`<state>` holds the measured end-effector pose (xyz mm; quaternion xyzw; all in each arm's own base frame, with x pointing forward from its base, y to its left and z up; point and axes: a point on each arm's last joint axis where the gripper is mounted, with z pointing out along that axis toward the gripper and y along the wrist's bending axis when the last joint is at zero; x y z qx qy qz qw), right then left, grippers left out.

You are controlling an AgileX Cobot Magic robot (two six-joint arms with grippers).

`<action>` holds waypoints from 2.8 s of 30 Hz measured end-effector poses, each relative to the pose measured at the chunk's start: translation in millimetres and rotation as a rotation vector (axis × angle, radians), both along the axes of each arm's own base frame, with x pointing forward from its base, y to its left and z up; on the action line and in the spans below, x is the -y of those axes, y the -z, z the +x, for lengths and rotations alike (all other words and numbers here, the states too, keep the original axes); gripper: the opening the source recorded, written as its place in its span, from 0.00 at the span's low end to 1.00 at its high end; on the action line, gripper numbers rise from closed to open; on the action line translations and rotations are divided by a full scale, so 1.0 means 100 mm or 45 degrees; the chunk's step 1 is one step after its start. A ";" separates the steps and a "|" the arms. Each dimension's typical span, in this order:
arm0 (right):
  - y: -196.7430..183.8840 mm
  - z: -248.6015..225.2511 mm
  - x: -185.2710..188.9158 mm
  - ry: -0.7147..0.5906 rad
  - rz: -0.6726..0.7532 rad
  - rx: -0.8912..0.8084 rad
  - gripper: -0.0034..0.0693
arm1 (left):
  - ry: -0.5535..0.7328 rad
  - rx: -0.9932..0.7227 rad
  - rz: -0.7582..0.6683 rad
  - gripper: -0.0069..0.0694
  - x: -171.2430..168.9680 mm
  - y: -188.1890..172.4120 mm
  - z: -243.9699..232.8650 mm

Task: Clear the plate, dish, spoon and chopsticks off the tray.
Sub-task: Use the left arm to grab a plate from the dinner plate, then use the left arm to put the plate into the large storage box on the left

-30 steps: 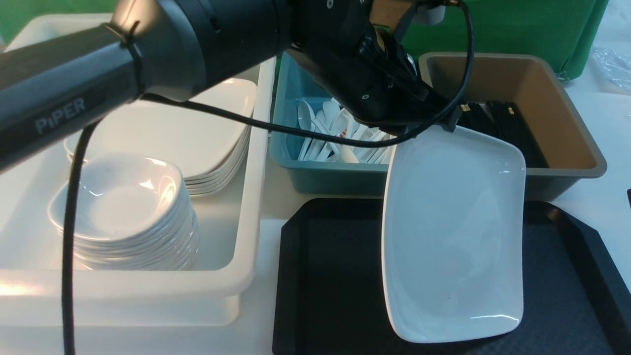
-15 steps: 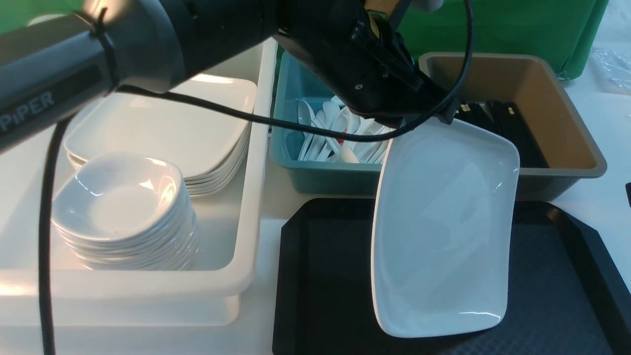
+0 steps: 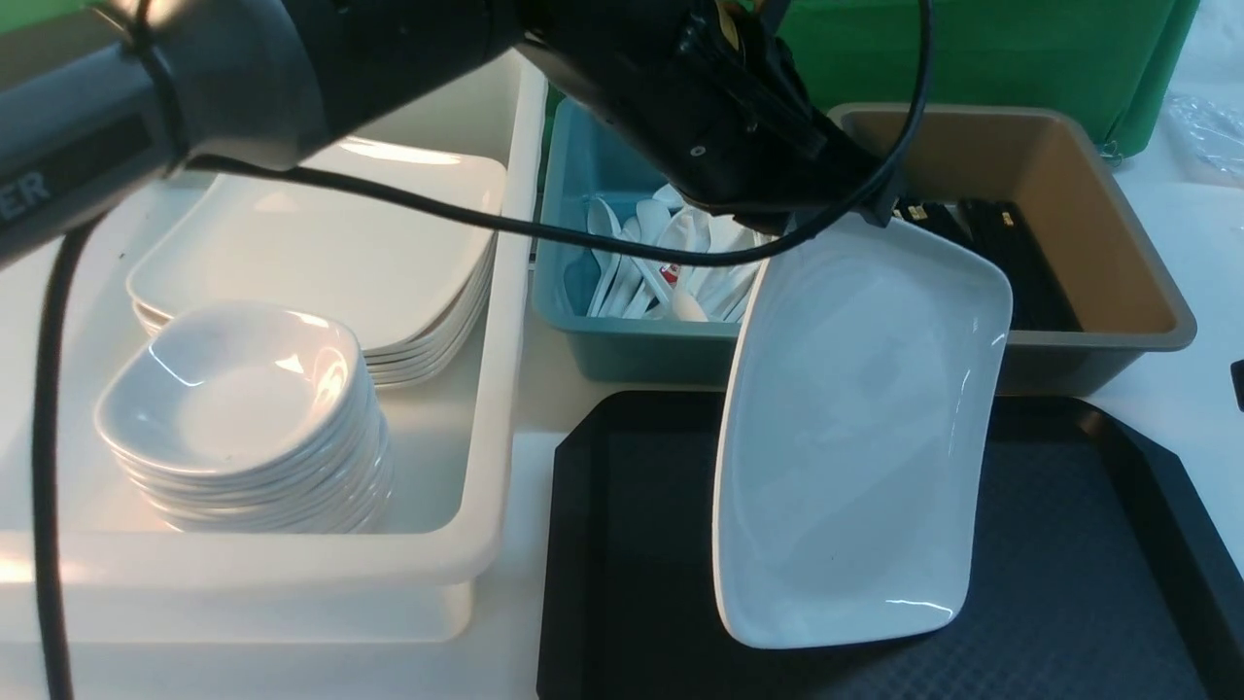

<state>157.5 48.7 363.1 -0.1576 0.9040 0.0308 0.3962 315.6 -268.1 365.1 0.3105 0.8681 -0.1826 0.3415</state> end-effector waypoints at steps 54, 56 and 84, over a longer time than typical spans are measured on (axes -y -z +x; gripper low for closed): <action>-0.07 -0.01 -0.19 -0.166 0.222 0.057 0.08 | -0.130 0.052 -0.062 0.13 -0.58 -0.48 0.05; -0.07 -0.01 -0.19 -0.167 0.221 0.058 0.08 | -0.129 0.051 -0.064 0.13 -0.58 -0.48 0.05; -0.07 -0.01 -0.19 -0.169 0.220 0.059 0.08 | -0.298 0.116 -0.162 0.13 -1.11 -0.86 0.25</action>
